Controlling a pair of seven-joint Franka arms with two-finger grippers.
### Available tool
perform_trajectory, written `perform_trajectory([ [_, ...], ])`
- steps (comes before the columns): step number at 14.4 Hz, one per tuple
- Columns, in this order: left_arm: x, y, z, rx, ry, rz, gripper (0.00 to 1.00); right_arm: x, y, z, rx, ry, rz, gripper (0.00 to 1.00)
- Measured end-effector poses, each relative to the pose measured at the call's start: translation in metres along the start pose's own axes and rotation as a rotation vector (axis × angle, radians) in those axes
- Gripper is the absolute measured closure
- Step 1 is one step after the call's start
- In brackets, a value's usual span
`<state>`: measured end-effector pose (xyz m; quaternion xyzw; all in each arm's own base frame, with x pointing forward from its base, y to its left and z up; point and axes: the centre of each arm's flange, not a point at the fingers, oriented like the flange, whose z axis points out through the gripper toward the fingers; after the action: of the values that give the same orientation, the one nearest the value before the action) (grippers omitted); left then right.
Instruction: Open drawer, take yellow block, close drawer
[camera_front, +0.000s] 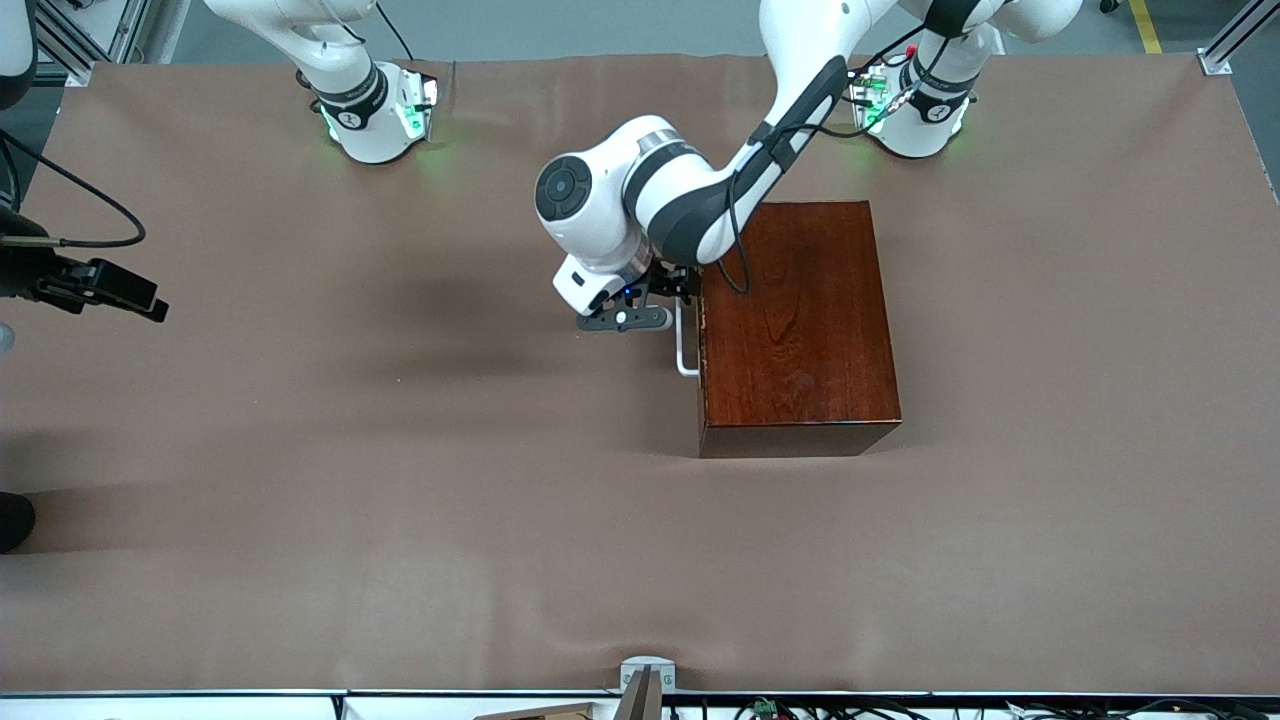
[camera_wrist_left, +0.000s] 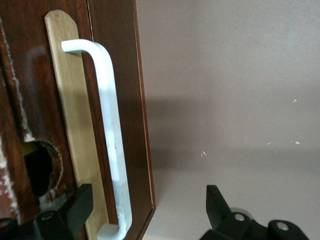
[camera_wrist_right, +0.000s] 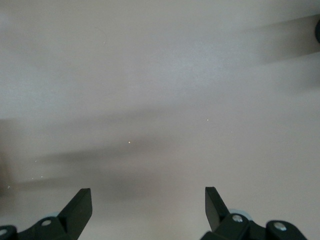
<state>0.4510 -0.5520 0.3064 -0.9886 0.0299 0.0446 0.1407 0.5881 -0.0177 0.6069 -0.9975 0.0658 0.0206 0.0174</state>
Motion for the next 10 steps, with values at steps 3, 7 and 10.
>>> perform_trajectory([
  [3,0.002,0.003,0.009,0.017,0.007,0.005,0.0,0.003,0.0,0.006,-0.001,-0.011,0.001,0.0],
  [7,0.004,0.008,0.016,0.008,0.022,0.009,0.0,0.004,0.0,0.008,-0.002,-0.014,0.002,0.0],
  [10,0.007,0.012,0.026,0.002,0.025,0.011,0.0,0.005,0.0,0.009,-0.002,-0.016,0.002,0.0],
])
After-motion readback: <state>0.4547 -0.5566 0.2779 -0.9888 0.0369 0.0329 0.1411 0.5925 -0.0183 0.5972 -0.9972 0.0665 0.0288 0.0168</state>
